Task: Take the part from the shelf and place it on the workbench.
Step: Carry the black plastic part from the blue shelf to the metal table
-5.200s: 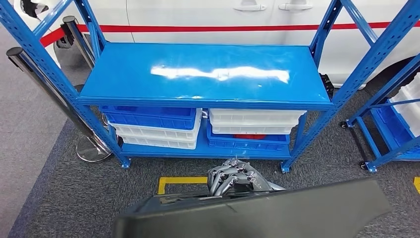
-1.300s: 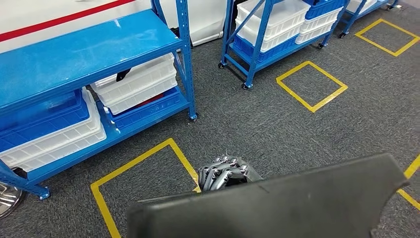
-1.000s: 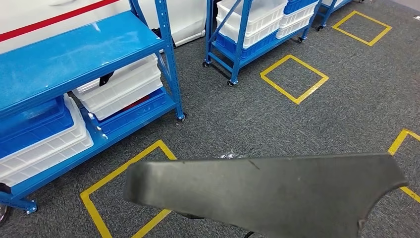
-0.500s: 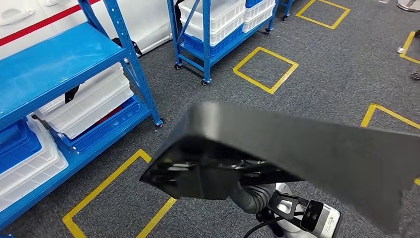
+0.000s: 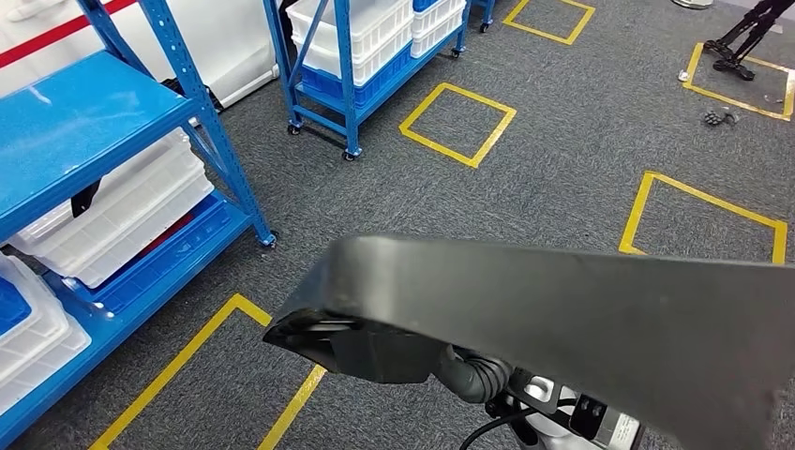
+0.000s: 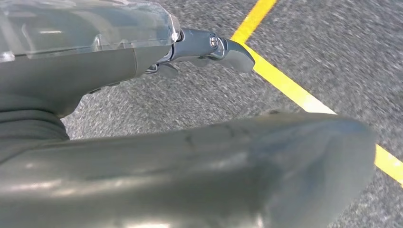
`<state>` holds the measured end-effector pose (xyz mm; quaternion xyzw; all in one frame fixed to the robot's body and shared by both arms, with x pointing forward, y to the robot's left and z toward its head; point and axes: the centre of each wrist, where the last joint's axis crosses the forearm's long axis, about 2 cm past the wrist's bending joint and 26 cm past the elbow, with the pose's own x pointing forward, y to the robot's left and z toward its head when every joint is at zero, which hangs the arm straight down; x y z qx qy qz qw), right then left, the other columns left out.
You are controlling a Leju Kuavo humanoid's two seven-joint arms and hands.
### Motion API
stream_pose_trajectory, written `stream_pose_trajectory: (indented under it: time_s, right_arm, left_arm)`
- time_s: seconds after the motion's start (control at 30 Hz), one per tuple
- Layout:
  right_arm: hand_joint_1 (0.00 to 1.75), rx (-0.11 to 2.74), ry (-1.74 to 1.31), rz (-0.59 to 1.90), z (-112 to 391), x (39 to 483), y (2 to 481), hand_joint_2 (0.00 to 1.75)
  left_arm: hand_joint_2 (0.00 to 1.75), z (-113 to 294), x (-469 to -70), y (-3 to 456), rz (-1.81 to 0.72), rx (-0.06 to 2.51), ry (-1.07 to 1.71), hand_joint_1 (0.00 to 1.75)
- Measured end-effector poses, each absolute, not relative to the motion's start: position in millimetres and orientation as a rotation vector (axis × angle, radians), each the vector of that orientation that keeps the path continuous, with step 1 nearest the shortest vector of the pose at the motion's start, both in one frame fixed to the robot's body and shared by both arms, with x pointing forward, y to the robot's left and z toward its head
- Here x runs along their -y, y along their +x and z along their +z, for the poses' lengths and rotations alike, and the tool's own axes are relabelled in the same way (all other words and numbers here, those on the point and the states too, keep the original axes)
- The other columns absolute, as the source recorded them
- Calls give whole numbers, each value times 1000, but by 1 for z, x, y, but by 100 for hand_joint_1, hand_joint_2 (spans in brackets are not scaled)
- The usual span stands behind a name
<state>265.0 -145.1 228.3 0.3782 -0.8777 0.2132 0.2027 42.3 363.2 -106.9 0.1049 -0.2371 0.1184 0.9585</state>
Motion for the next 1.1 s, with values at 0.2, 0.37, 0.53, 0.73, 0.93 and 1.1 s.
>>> stream_pose_trajectory:
  time_s: [0.2, 0.37, 0.53, 0.73, 0.93, 1.1]
  right_arm:
    - [175, 2417, 1037, 629, 227, 148, 264, 175]
    - [175, 2397, 1052, 660, 225, 148, 263, 175]
    - [175, 2371, 1065, 671, 223, 152, 263, 175]
    - [175, 2359, 1117, 638, 224, 152, 263, 175]
    - [175, 2350, 1148, 628, 222, 151, 261, 175]
    - [175, 2346, 1165, 634, 222, 150, 261, 175]
  left_arm:
    - [0, -107, -360, 45, 208, 480, 196, 0]
    - [0, -108, -357, 43, 203, 477, 192, 0]
    - [0, -108, -352, 43, 204, 486, 183, 0]
    - [0, -109, -344, 47, 243, 479, 176, 0]
    - [0, -109, -342, 42, 275, 451, 180, 0]
    - [0, -109, -342, 43, 303, 438, 172, 0]
